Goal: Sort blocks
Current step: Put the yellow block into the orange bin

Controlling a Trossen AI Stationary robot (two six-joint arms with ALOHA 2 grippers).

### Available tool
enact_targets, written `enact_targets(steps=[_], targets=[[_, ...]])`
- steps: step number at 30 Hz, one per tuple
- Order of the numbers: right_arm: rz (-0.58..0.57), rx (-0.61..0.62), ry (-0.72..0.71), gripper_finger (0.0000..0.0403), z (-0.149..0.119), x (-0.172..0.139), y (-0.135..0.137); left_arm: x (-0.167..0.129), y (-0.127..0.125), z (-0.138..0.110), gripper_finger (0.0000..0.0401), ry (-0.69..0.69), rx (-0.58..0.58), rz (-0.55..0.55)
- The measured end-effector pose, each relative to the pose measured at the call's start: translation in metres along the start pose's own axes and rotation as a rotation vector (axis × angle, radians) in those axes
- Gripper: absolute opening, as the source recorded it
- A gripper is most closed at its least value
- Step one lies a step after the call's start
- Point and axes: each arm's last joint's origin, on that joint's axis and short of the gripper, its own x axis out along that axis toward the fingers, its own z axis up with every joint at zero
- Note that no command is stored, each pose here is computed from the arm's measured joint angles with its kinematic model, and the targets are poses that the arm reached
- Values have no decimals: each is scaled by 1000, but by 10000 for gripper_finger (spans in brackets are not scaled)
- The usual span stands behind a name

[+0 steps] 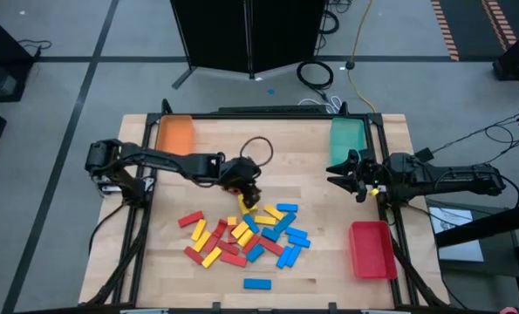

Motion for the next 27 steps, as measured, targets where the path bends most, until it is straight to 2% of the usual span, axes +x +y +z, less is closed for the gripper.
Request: enact_targets(steps=[2,3,5,7,8,9,14,17,23,27], targets=[[0,-5,-1,194,0,0,0,2,0,0,192,-1,-75,-8],[1,-16,-1,194,0,0,0,2,-2,0,192,3,-26,-23],[-2,-59,4,194,0,0,0,2,-11,-7,192,28,244,-55],[-6,-95,12,194,-1,0,-1,1,-21,-19,192,75,602,-95],[-6,-105,12,194,-1,0,-1,0,-24,-24,192,99,739,-108],[-7,-108,13,194,-1,0,-1,0,-25,-28,192,123,823,-113],[-9,-99,16,194,-2,0,-1,15,-10,-34,192,228,920,10],[-11,-98,21,194,-2,0,-1,20,-11,-26,192,220,1014,-31],[-13,-97,25,194,-2,0,-1,29,-21,6,192,270,1142,-32],[-13,-98,25,194,-2,0,-1,35,-20,4,192,484,1206,-95]])
